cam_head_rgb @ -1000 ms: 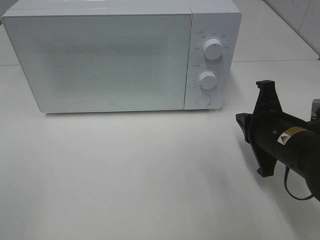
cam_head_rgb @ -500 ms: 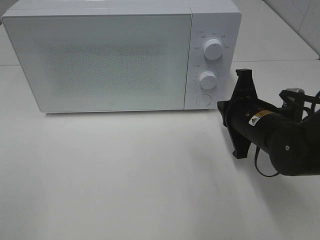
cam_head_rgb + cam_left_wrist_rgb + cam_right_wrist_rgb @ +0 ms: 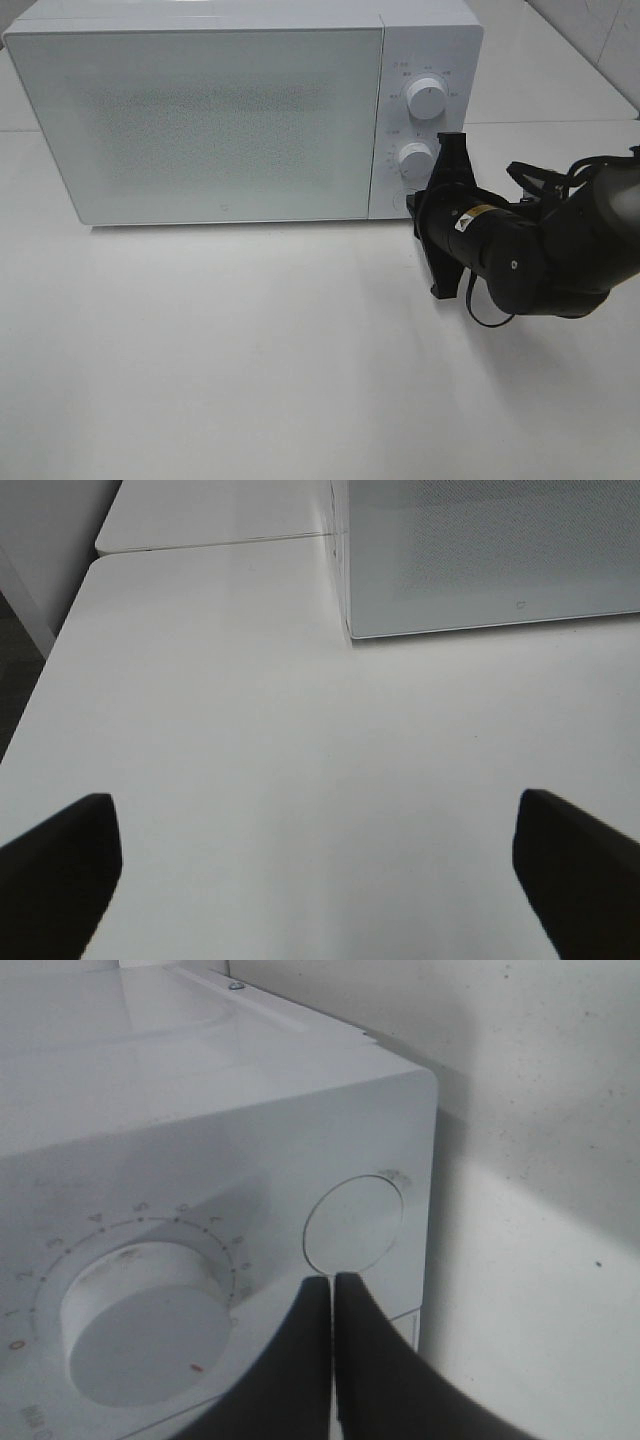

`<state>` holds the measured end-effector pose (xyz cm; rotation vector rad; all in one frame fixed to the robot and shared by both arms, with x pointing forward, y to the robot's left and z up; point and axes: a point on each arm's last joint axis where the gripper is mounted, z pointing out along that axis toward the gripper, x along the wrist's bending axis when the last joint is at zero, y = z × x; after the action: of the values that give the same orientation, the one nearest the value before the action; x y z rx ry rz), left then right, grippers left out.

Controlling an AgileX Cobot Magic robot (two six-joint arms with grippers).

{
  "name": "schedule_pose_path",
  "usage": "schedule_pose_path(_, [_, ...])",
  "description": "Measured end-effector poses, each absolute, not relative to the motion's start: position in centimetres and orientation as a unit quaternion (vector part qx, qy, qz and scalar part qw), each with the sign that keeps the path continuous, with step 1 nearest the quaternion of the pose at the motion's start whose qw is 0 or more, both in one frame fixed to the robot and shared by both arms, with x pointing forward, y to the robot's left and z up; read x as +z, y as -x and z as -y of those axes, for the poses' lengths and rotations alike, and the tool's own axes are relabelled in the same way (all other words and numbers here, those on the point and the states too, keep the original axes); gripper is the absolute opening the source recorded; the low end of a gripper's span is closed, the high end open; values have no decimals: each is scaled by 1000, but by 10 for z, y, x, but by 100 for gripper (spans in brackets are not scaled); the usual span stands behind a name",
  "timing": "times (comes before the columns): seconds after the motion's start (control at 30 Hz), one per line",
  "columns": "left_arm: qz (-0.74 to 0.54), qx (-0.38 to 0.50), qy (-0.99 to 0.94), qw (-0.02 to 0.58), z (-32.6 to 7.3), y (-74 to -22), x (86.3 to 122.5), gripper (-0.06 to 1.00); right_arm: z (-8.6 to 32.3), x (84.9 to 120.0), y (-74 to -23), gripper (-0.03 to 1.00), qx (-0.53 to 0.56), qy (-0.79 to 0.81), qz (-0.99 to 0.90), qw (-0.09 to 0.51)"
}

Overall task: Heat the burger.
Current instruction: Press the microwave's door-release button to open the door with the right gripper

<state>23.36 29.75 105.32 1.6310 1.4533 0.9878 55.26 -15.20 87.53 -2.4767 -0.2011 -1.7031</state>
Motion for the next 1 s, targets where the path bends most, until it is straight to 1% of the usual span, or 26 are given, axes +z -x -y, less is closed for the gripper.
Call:
schedule_pose_path(0.27, [-565,384,-634,364,-297,-234,1053,99,150,865,-564,1,-556,828,43,58])
schedule_pose_path(0.53, [-565,384,-634,364,-297,-234,1053,99,157,865,-576,1,-551,832,39,46])
schedule_pose_path(1.0, [-565,384,-634,363,-298,-234,1053,99,152,866,-583,1,-545,836,41,51])
